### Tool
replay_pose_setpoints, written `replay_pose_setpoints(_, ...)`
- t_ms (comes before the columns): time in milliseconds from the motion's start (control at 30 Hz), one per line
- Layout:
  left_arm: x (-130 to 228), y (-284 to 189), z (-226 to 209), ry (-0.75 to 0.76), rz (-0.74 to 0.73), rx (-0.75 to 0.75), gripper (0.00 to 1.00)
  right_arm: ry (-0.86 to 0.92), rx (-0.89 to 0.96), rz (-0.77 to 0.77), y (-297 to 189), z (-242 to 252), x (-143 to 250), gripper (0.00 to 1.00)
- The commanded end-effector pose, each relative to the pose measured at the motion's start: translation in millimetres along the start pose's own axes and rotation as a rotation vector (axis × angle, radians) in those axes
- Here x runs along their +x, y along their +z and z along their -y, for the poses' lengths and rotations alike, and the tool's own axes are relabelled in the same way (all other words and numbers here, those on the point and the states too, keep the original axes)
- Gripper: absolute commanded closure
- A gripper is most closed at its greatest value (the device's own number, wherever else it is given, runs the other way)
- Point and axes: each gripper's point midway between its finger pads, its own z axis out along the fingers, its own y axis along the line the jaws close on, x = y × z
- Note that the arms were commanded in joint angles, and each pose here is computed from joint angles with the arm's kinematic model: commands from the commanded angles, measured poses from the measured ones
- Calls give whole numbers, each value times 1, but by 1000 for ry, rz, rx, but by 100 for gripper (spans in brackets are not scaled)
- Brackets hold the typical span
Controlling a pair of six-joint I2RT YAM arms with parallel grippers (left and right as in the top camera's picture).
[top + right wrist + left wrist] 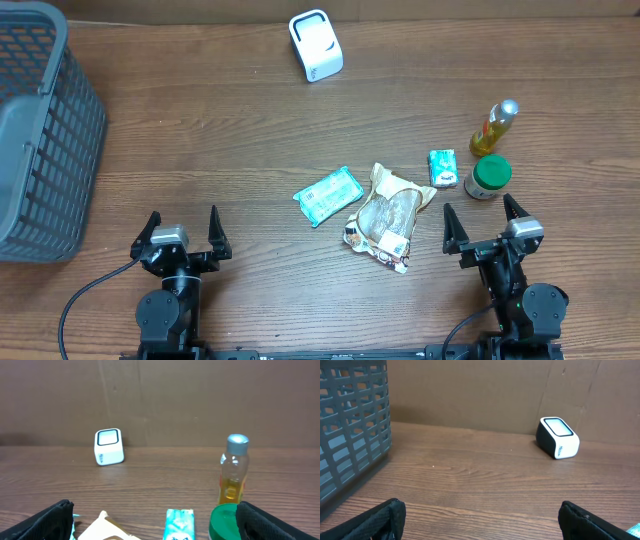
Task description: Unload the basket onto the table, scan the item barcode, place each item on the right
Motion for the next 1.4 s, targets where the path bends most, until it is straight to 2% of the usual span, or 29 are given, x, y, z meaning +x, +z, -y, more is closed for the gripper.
replay_pose_setpoints(0, 0, 0, 1, 13, 6, 6, 1, 3, 2, 2, 0, 1, 2, 0)
replay_pose_setpoints(1367, 0, 0, 1, 13, 6, 7, 1, 3, 2, 2, 0, 1, 2, 0)
